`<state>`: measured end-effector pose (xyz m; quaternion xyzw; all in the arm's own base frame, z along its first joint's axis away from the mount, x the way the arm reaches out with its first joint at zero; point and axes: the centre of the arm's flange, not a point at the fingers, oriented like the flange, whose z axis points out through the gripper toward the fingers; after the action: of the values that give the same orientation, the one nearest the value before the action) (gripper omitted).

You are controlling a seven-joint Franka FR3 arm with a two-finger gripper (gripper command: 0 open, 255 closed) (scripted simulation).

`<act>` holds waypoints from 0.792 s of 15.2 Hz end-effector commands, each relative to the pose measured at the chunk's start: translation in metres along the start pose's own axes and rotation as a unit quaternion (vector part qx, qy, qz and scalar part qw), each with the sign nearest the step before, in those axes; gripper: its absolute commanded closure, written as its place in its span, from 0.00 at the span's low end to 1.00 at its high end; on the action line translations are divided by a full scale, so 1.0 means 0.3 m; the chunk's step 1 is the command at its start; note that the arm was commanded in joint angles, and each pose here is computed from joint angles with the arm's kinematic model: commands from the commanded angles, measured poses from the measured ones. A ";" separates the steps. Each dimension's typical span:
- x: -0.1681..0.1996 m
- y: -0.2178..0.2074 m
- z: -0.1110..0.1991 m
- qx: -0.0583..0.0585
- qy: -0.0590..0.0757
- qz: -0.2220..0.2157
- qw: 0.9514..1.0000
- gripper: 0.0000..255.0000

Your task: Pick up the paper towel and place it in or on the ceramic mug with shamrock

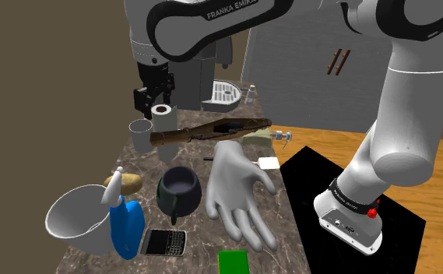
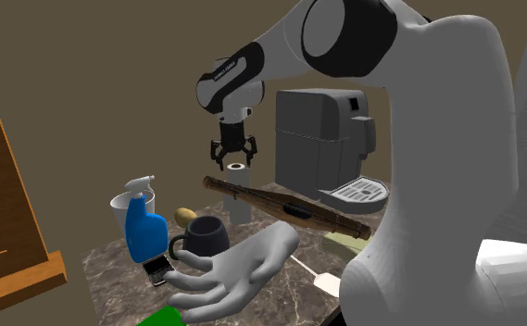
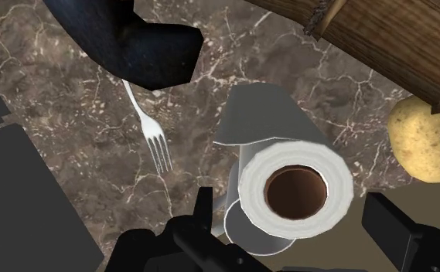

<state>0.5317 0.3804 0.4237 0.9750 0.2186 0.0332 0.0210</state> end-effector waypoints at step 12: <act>0.004 -0.004 0.064 0.000 0.000 0.000 1.000 1.00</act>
<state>0.5336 0.3816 0.4050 0.9750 0.2188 0.0338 0.0207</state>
